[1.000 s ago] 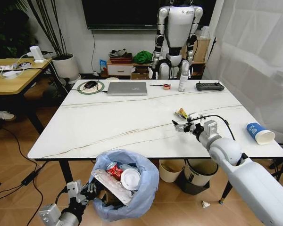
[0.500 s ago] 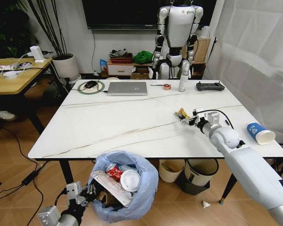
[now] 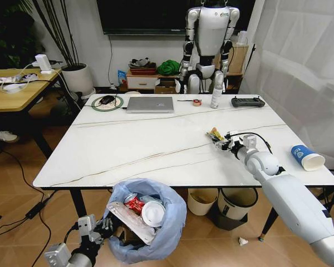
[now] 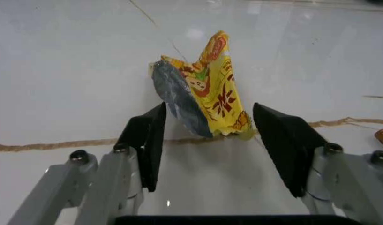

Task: Pick up the trash bin and place the trash from the table into it.

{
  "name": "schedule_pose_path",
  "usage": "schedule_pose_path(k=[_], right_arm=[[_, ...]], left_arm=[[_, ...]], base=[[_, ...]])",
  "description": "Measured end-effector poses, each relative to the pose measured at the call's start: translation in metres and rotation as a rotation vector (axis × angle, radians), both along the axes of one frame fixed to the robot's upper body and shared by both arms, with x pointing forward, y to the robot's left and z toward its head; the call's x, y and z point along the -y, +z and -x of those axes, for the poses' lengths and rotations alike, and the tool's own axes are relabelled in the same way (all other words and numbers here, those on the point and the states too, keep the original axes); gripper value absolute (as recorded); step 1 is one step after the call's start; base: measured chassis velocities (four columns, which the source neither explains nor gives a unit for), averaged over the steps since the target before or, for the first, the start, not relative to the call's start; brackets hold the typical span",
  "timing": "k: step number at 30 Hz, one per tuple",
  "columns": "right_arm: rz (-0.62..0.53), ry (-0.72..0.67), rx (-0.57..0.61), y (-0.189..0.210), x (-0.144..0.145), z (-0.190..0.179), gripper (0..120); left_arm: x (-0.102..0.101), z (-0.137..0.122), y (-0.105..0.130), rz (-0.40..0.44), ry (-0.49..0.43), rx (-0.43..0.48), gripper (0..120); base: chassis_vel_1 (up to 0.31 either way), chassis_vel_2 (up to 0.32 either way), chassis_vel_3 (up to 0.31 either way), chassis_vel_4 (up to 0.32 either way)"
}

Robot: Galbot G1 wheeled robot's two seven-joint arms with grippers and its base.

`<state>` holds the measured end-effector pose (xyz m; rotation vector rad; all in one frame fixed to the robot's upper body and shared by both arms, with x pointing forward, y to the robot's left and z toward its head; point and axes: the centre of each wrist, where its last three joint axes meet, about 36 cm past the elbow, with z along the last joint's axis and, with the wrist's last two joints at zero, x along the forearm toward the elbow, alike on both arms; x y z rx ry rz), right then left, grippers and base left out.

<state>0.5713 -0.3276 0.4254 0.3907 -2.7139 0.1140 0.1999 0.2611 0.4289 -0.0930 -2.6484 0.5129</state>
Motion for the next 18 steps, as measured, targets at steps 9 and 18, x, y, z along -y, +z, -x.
schedule_pose_path(k=[9, 18], right_arm=[[-0.003, 0.004, -0.001, -0.0017, -0.0015, -0.0001, 19], [-0.003, 0.009, 0.000, -0.0010, -0.0026, 0.0002, 0]], left_arm=[[-0.0008, -0.0016, -0.0014, 0.001, 0.000, 0.000, 0], [-0.0008, -0.0019, -0.0021, 0.002, 0.001, -0.001, 0]], base=[[0.000, 0.000, 0.000, 0.000], [0.000, 0.000, 0.000, 0.000]])
